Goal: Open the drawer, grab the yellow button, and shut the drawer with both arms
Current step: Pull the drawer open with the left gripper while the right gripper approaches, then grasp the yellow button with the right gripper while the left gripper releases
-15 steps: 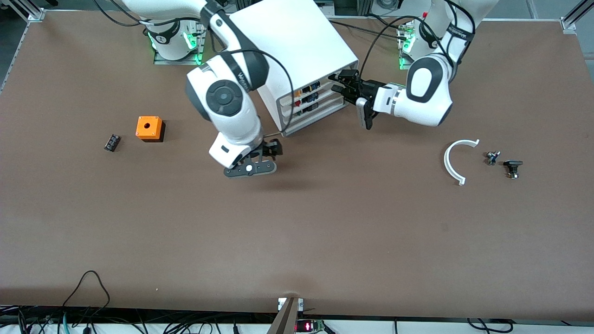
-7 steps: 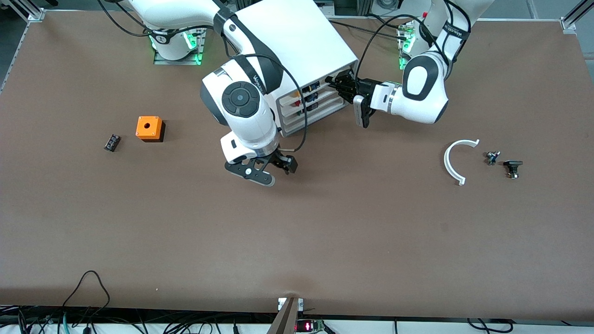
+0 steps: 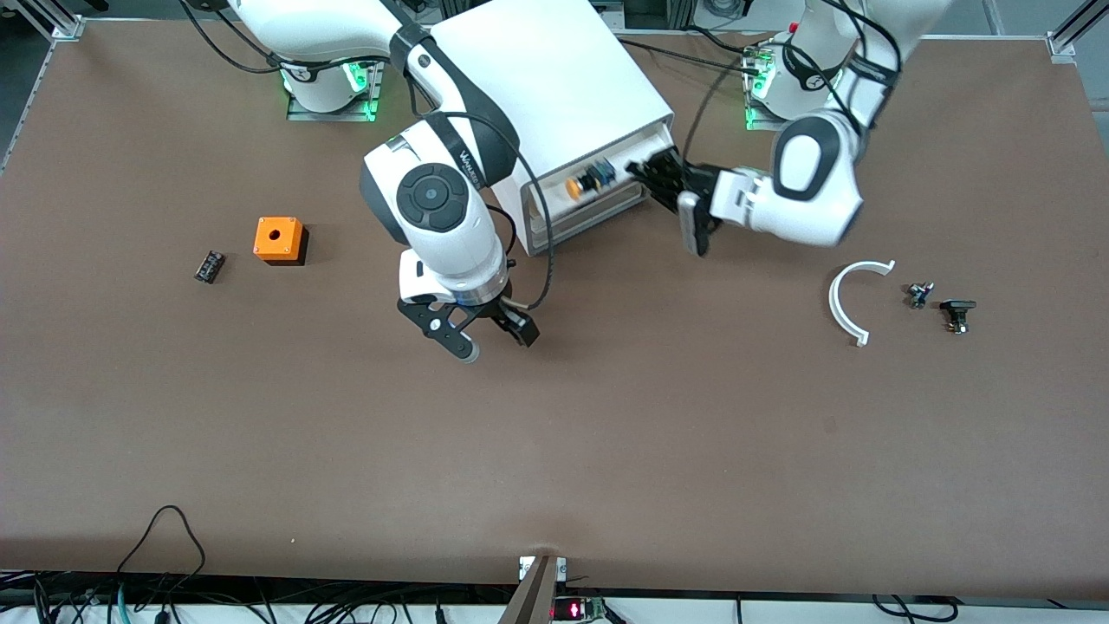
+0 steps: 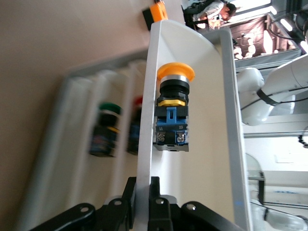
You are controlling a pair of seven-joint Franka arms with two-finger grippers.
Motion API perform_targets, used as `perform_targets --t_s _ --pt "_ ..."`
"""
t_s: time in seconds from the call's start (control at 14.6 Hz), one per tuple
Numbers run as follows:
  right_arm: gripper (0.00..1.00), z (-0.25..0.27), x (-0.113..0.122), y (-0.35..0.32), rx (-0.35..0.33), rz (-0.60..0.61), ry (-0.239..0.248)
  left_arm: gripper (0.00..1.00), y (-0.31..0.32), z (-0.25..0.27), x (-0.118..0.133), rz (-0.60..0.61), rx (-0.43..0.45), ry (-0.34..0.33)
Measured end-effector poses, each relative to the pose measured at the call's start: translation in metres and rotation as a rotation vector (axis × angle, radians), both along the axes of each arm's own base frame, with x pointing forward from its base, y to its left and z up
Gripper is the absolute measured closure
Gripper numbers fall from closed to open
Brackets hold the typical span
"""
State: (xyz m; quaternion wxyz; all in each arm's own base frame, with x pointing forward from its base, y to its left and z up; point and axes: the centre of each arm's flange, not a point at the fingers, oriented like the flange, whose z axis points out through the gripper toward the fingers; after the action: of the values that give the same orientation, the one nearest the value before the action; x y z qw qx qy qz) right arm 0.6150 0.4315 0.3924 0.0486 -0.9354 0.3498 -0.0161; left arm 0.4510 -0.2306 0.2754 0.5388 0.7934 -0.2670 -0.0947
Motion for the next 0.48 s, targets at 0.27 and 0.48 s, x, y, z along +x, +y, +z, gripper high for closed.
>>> perform_targets --t_s 0.27,0.48 --pt "0.0 0.003 0.005 -0.001 0.024 -0.082 0.007 0.86 0.042 -0.002 0.058 -0.022 0.016 -0.05" --pt "0.0 0.012 0.001 0.009 0.043 -0.071 -0.003 0.86 0.057 -0.003 0.081 -0.039 0.013 -0.055"
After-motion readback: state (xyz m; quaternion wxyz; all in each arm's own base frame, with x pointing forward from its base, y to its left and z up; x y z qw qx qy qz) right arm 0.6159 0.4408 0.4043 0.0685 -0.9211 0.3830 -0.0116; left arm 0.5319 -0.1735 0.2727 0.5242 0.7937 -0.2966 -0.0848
